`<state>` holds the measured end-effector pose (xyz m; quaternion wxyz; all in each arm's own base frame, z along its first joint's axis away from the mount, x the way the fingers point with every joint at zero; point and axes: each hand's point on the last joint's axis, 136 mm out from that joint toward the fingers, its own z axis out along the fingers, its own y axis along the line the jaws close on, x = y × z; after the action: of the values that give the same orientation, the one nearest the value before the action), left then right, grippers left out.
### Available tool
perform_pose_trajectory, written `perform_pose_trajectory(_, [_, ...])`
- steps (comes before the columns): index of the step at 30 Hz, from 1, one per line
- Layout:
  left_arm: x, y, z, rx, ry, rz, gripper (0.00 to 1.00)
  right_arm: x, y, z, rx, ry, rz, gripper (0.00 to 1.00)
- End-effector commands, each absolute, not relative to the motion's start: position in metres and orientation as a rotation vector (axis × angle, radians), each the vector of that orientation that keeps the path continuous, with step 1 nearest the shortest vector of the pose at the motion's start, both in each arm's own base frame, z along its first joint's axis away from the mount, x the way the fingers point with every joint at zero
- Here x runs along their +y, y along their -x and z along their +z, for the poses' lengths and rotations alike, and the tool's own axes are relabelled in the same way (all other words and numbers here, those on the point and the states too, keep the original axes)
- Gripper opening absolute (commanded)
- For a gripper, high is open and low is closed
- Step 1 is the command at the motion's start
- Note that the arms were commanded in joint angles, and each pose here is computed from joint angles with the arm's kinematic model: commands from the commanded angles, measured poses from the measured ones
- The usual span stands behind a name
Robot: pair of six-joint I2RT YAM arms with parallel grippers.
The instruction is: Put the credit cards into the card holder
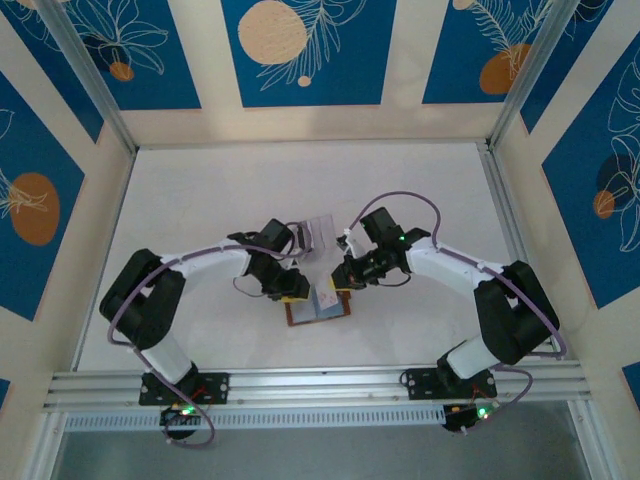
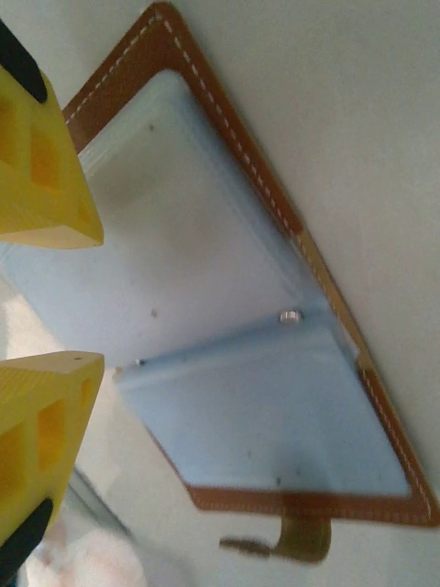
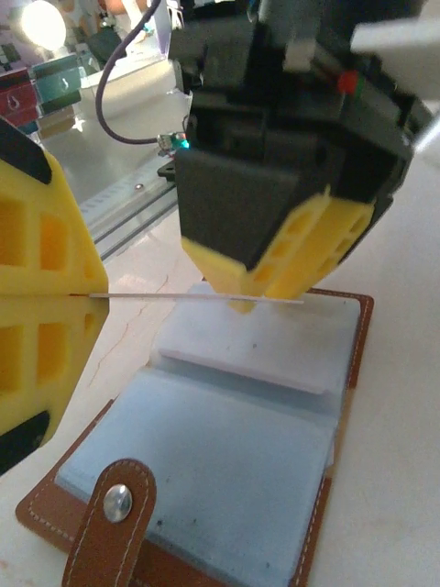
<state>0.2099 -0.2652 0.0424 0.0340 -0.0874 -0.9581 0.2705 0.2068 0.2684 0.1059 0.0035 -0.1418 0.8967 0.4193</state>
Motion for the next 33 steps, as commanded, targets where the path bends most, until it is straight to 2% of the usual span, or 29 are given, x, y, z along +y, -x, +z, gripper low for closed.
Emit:
perform_pose_trajectory(1, [-0.252, -0.202, 0.025, -2.951, 0.282, 0.707, 0.34, 0.277, -0.198, 0.106, 2.79, 0.475, 1.41, 0.0])
perform_pose_trajectory(13, [-0.231, -0.193, 0.01, -2.969, 0.252, 0.583, 0.31, 0.275, -0.188, 0.071, 2.897, 0.434, 1.437, 0.0])
perform_pose_trajectory(33, [-0.23, -0.19, 0.007, -2.965, 0.256, 0.584, 0.31, 0.278, -0.184, 0.047, 2.984, 0.377, 1.487, 0.0])
